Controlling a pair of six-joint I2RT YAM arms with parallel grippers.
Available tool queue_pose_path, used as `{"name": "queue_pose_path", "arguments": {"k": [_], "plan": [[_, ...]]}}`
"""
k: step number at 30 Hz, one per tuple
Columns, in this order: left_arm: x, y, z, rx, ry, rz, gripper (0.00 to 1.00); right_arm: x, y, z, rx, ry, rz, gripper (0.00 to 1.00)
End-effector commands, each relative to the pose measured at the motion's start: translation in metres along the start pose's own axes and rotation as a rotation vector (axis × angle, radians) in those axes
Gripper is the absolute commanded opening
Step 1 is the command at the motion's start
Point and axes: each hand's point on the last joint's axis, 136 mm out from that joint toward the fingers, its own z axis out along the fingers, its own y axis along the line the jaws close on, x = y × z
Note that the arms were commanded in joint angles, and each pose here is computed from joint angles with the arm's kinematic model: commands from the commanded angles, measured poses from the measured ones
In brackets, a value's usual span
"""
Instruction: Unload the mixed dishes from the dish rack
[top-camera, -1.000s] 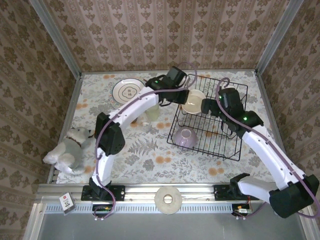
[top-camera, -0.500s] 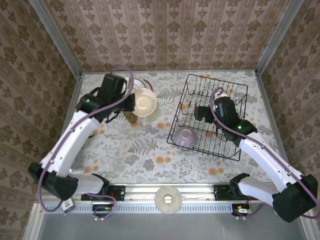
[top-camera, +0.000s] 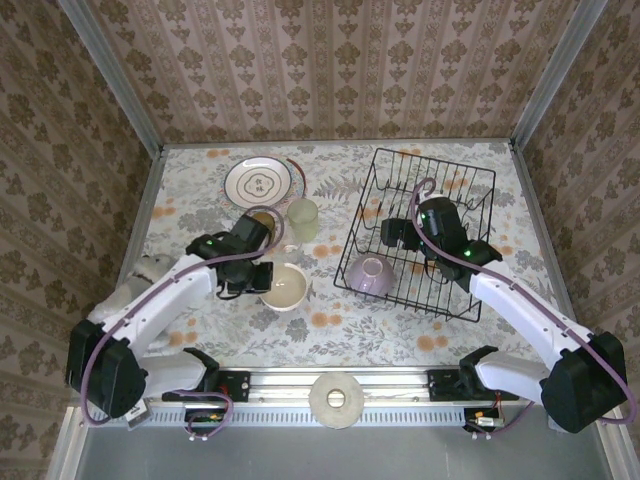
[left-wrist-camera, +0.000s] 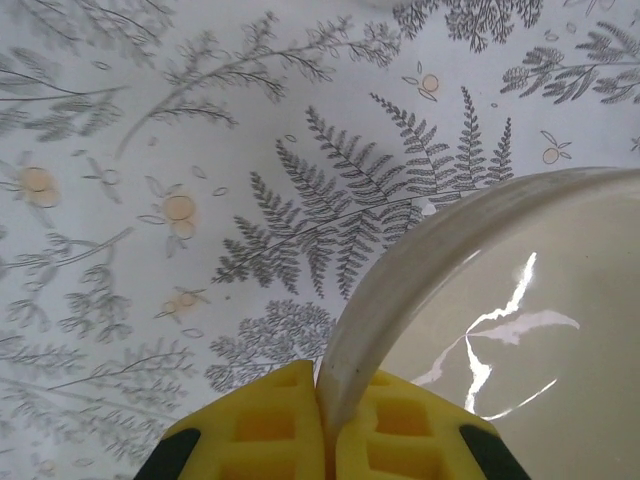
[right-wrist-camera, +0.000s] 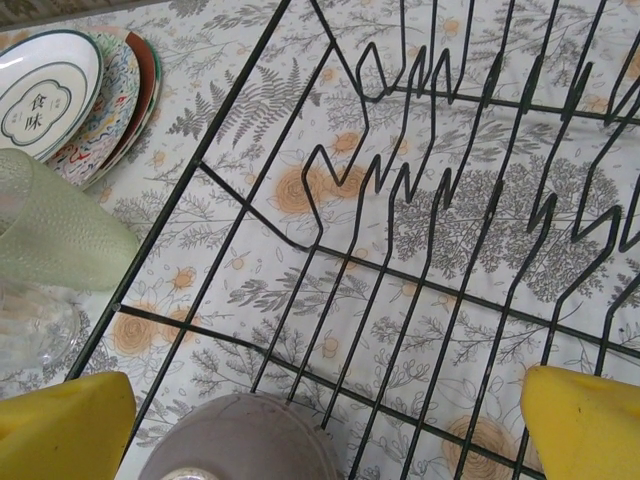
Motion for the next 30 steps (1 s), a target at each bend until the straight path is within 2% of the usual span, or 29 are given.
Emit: {"name": "queue_pose_path", "arguments": {"k": [1,14,28,30], "plan": [[-0.023,-0.025,0.009,0.083,-0.087,-0.022,0.00,0.004,0.006,0.004,-0.026,0.021,0.003,1.00],[-0.026,-0.029,0.056,0.040,-0.105,-0.034,0.00,0.011,0.006,0.011,-0.017,0.058,-0.002,1.00],[-0.020,-0.020,0.071,-0.002,-0.080,-0.040,0.00,0.011,0.005,0.012,-0.015,0.057,-0.004,1.00],[-0.020,-0.020,0.071,-0.006,-0.080,-0.044,0.05,0.011,0.005,0.012,-0.013,0.059,-0.006,1.00]]}}
